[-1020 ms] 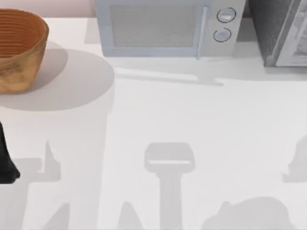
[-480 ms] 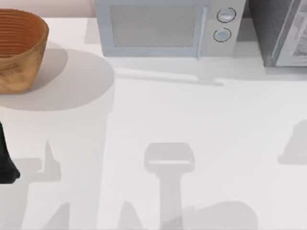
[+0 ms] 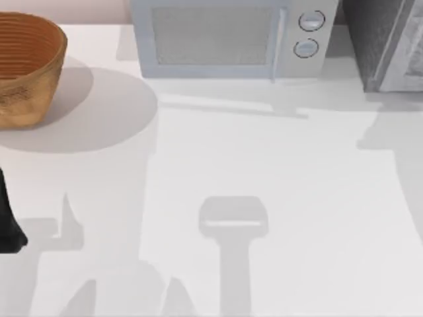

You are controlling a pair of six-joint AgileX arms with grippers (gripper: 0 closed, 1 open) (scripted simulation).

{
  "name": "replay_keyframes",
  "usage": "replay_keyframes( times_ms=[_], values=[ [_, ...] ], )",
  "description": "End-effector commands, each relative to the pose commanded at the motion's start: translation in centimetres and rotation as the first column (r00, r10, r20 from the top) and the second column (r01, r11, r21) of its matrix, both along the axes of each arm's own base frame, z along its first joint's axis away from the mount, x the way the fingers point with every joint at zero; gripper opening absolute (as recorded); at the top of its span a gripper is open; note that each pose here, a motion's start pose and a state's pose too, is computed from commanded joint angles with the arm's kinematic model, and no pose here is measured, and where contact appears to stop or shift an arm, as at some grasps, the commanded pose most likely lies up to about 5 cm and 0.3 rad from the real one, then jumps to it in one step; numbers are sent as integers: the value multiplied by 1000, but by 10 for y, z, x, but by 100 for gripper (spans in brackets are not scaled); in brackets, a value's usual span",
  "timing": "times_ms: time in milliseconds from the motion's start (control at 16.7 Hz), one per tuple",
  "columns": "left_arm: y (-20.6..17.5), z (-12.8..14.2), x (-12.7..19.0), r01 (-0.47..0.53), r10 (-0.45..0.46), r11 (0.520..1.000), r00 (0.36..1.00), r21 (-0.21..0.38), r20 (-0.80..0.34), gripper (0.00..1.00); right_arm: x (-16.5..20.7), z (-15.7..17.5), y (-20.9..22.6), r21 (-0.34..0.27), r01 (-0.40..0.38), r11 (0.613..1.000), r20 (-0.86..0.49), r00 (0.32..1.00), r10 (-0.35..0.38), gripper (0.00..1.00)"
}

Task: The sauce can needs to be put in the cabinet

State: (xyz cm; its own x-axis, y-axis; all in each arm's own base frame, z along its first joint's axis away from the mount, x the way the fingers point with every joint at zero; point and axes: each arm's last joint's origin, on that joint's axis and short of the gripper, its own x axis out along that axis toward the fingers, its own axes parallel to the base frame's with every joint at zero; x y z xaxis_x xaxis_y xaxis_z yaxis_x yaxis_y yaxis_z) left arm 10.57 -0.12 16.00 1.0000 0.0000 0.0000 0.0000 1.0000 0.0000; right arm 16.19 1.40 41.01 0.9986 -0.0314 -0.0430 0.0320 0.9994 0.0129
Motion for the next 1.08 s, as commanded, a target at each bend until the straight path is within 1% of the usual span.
replay_keyframes(
  times_ms=[120, 240, 360, 480, 720, 1080],
  values=[
    [0, 0, 0, 0, 0, 1000, 1000, 0, 0, 100, 19, 38, 7, -4, -7, 1000, 10, 1000, 7, 0],
    [0, 0, 0, 0, 0, 1000, 1000, 0, 0, 100, 38, 69, 14, -7, -15, 1000, 20, 1000, 15, 0],
    [0, 0, 0, 0, 0, 1000, 1000, 0, 0, 100, 55, 92, 21, -10, -23, 1000, 30, 999, 23, 0],
    [0, 0, 0, 0, 0, 1000, 1000, 0, 0, 100, 69, 108, 27, -12, -29, 1000, 36, 999, 29, 0],
    [0, 0, 0, 0, 0, 1000, 1000, 0, 0, 100, 84, 119, 33, -14, -34, 999, 37, 999, 35, 0],
    [0, 0, 0, 0, 0, 1000, 1000, 0, 0, 100, 85, 119, 33, -11, -31, 999, 36, 999, 32, 0]
  ],
)
